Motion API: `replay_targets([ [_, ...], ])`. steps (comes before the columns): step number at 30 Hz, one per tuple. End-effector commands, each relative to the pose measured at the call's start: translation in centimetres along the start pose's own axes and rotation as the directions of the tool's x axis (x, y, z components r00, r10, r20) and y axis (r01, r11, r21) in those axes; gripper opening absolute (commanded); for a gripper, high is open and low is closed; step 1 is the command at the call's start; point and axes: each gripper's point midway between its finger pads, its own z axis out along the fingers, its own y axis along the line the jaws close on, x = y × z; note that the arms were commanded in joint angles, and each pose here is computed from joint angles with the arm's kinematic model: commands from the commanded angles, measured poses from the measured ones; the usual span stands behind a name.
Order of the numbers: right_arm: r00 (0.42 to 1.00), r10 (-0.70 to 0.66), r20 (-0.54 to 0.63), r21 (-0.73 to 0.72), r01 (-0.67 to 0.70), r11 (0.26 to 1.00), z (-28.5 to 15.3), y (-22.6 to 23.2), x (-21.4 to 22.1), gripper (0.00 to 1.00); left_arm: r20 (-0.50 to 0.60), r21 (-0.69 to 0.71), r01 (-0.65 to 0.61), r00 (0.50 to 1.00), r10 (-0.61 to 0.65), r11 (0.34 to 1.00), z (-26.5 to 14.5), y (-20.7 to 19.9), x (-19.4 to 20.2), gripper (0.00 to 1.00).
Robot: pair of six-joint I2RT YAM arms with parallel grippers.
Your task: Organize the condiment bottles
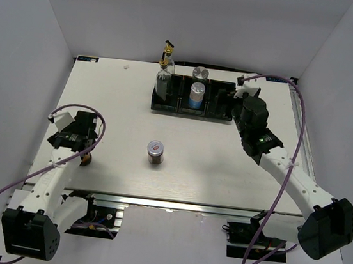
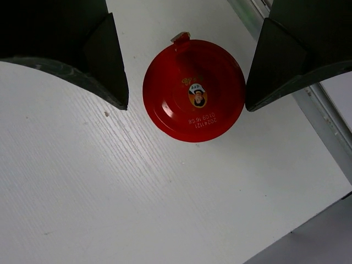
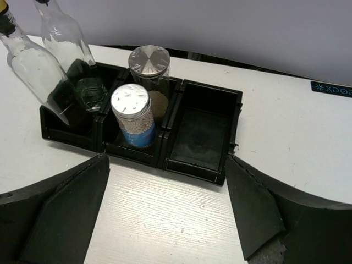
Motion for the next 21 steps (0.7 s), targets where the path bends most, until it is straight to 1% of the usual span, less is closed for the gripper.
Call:
replay_targets([
  [1, 0.998, 0.009, 0.057, 0.068, -0.013, 0.998, -0.9, -1.6, -2.0, 0.89, 0.011, -0.016, 0.011, 1.000, -0.010, 1.000, 0.6, 0.2, 0.1, 0.94],
  [3, 0.998, 0.010, 0.062, 0.085, -0.015, 0.996, -1.2, -2.0, -2.2, 0.89, -0.002, -0.005, 0.015, 1.000, -0.015, 1.000, 0.7, -0.1, 0.4, 0.92],
  [7, 0.997, 0.023, 0.078, 0.079, -0.030, 0.996, -1.8, -2.1, -2.4, 0.89, -0.018, -0.010, 0.009, 1.000, -0.010, 1.000, 0.8, -0.1, 0.8, 0.80],
  [8, 0.996, 0.024, 0.080, 0.074, -0.030, 0.997, -1.9, -2.1, -2.5, 0.89, -0.016, -0.009, 0.013, 1.000, -0.013, 1.000, 0.8, -0.1, 0.7, 0.69],
  [10, 0.996, 0.030, 0.085, 0.067, -0.036, 0.997, -2.2, -2.0, -2.6, 0.89, -0.013, 0.007, 0.024, 1.000, -0.024, 1.000, 0.5, -0.2, 0.5, 0.61],
  [11, 0.996, 0.028, 0.083, 0.067, -0.034, 0.997, -2.2, -2.0, -2.5, 0.89, -0.010, 0.018, 0.030, 1.000, -0.030, 0.999, 0.3, -0.4, 0.2, 0.55],
  [13, 0.997, 0.026, 0.072, 0.056, -0.030, 0.998, -2.3, -1.8, -2.3, 0.89, -0.006, 0.069, 0.009, 1.000, -0.008, 0.998, -0.3, -1.0, -0.5, 0.49],
  [14, 0.998, 0.010, 0.069, 0.046, -0.013, 0.999, -2.3, -1.7, -2.3, 0.89, -0.007, 0.093, 0.002, 1.000, -0.002, 0.996, -0.6, -1.3, -0.7, 0.43],
  [15, 0.998, -0.007, 0.064, 0.028, 0.005, 1.000, -2.3, -1.4, -2.2, 0.89, -0.009, 0.159, -0.016, 1.000, 0.018, 0.987, -1.4, -2.3, -1.4, 0.40],
  [16, 0.998, -0.026, 0.060, -0.036, 0.028, 0.999, -2.3, -0.4, -2.1, 0.89, -0.016, 0.208, -0.030, 0.999, 0.034, 0.978, -2.0, -3.0, -1.5, 0.36],
  [17, 0.994, -0.089, 0.062, -0.083, 0.094, 0.992, -2.3, 0.3, -1.9, 0.89, -0.016, 0.268, -0.031, 0.999, 0.037, 0.963, -2.5, -4.1, -1.9, 0.32],
  [18, 0.991, -0.117, 0.069, -0.149, 0.127, 0.981, -2.4, 1.3, -1.7, 0.90, -0.009, 0.327, -0.053, 0.998, 0.059, 0.943, -3.3, -5.1, -2.4, 0.30],
  [19, 0.986, -0.144, 0.088, -0.283, 0.163, 0.945, -2.9, 3.6, -1.5, 0.89, -0.037, 0.419, -0.058, 0.996, 0.081, 0.906, -4.4, -6.6, -2.1, 0.29],
  [20, 0.982, -0.162, 0.101, -0.362, 0.187, 0.913, -3.2, 5.0, -1.2, 0.89, -0.026, 0.468, -0.070, 0.995, 0.093, 0.881, -5.0, -7.5, -2.6, 0.27],
  [21, 0.978, -0.169, 0.122, -0.478, 0.207, 0.854, -4.0, 7.1, -1.2, 0.89, -0.016, 0.512, -0.071, 0.996, 0.092, 0.856, -6.0, -8.4, -3.5, 0.21],
])
